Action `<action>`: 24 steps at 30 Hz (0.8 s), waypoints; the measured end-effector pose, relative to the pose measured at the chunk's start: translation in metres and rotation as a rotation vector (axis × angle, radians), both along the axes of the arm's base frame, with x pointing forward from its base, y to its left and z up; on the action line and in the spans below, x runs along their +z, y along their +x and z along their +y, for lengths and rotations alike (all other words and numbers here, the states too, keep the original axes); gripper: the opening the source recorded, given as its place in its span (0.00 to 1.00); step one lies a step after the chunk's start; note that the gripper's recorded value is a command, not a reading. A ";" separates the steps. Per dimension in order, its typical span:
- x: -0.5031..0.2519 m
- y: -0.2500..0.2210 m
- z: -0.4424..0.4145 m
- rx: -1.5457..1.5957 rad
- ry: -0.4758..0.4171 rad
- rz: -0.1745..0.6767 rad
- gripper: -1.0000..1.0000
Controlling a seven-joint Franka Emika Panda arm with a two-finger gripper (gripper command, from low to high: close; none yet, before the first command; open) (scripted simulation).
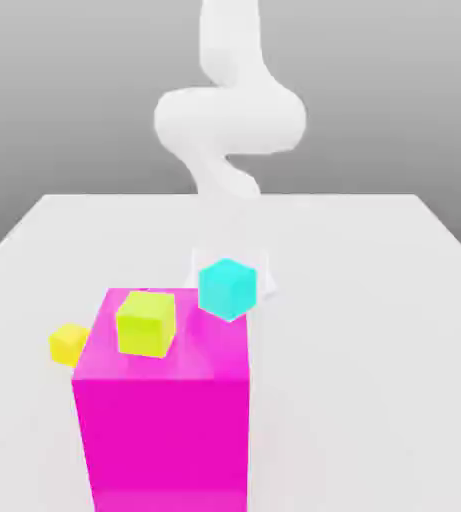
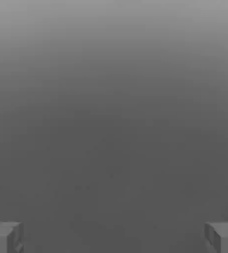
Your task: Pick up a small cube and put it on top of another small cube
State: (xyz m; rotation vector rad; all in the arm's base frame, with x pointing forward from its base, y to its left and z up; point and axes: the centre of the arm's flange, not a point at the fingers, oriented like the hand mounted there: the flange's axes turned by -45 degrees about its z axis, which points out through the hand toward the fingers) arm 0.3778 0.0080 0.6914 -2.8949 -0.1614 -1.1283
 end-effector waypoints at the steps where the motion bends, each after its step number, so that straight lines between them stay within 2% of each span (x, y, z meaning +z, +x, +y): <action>1: -0.009 0.013 0.005 0.051 -0.010 0.023 0.50; 13: -0.144 0.136 0.092 0.601 -0.159 0.230 0.50; 24: -0.301 0.183 0.203 1.094 -0.359 0.358 0.50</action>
